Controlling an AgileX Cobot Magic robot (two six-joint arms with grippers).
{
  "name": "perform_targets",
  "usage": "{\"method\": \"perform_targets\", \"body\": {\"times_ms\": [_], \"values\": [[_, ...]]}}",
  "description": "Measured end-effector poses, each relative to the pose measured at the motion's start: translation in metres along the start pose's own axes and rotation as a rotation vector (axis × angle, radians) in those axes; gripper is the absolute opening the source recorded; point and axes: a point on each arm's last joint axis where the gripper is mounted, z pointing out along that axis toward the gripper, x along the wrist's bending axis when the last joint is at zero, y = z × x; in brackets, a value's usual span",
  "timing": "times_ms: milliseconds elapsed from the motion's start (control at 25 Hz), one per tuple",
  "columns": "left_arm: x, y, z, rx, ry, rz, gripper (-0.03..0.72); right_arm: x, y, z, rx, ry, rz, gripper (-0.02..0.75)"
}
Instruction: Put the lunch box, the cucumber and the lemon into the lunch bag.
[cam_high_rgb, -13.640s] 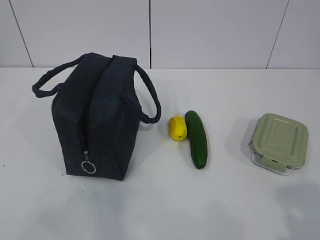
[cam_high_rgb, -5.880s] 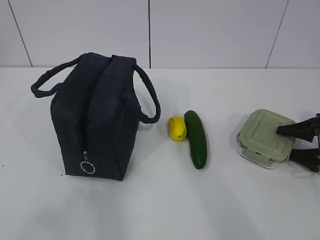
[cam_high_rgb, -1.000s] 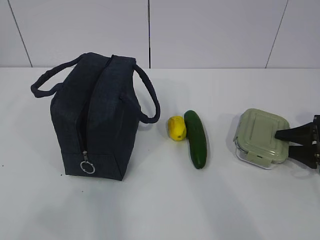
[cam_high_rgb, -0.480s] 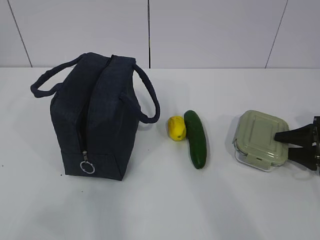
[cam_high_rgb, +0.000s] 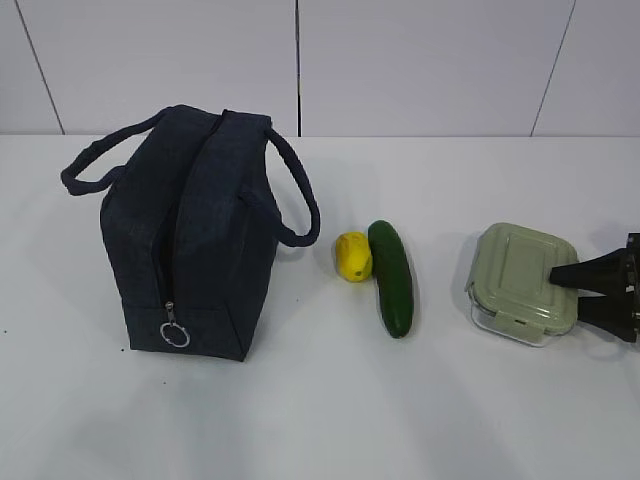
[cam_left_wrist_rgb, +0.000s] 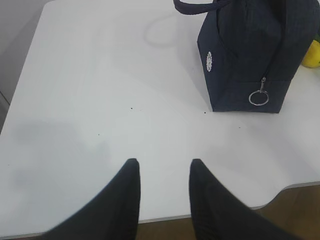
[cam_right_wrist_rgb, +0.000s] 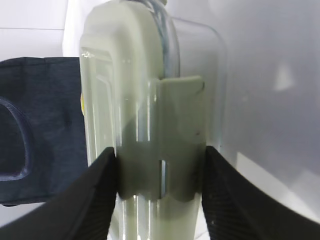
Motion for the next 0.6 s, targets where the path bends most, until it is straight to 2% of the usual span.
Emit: {"method": "perform_targets", "body": {"times_ms": [600], "values": [[0.0000, 0.0000, 0.0000, 0.000, 0.000, 0.000, 0.244, 0.0077, 0.0010, -0.0045, 0.009, -0.048, -0.016, 0.398]]}}
